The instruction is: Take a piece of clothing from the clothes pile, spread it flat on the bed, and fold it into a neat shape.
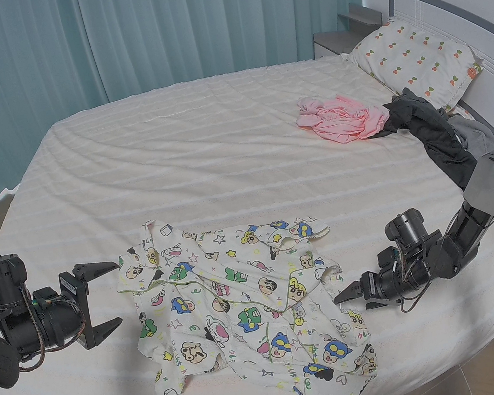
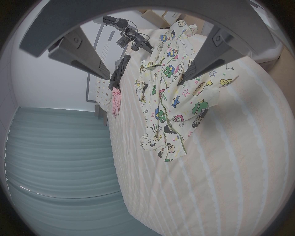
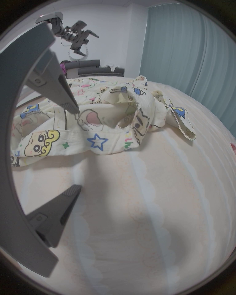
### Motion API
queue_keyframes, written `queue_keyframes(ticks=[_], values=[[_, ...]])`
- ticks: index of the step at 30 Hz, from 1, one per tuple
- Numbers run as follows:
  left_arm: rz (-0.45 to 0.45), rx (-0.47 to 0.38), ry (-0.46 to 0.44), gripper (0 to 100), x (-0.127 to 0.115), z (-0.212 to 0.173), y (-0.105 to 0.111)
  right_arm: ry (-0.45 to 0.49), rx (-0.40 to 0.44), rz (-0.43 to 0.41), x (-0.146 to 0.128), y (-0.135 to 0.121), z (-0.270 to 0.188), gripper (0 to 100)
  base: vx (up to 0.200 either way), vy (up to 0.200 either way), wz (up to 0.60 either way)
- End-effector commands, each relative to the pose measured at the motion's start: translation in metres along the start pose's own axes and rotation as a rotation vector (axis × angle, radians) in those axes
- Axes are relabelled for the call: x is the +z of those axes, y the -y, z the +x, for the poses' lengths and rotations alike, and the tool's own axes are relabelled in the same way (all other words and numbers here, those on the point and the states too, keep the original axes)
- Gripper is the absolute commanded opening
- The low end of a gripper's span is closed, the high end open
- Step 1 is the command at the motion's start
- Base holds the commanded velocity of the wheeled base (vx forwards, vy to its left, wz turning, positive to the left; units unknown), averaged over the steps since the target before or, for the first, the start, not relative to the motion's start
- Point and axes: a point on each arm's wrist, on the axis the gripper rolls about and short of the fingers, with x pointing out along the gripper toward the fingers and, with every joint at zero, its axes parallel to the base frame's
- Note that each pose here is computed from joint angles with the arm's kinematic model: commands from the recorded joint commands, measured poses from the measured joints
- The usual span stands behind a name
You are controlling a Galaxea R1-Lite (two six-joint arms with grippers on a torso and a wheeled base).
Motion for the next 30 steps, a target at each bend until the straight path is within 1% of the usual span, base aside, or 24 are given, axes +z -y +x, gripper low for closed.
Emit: queue_keyframes(ticks=[1, 3, 10, 11, 16, 22, 30], values=[[-0.002, 0.002, -0.001, 100, 0.000, 0.001, -0.001, -0.003, -0.029, -0.016, -0.005, -0.008, 0.007, 100, 0.000, 0.000, 0.00], [-0.001, 0.001, 0.000, 100, 0.000, 0.000, 0.000, 0.003, -0.027, -0.011, -0.003, -0.010, 0.007, 100, 0.000, 0.000, 0.00], [-0.002, 0.006, 0.013, 100, 0.001, 0.000, -0.001, 0.016, -0.020, 0.068, 0.000, -0.019, 0.009, 100, 0.000, 0.000, 0.00], [-0.001, 0.007, 0.014, 100, 0.000, 0.001, -0.001, 0.018, -0.025, 0.067, 0.000, -0.019, 0.009, 0, 0.000, 0.000, 0.00], [0.000, 0.009, 0.025, 100, 0.001, 0.001, 0.000, 0.016, -0.034, 0.070, 0.000, -0.020, 0.007, 0, 0.000, 0.000, 0.00], [0.000, 0.009, 0.025, 100, 0.001, 0.001, 0.000, -0.023, -0.058, 0.096, 0.000, -0.021, 0.003, 0, 0.000, 0.000, 0.00], [0.000, 0.008, 0.025, 100, 0.001, 0.000, 0.000, -0.015, -0.048, 0.108, 0.001, -0.021, -0.003, 0, 0.000, 0.000, 0.00]])
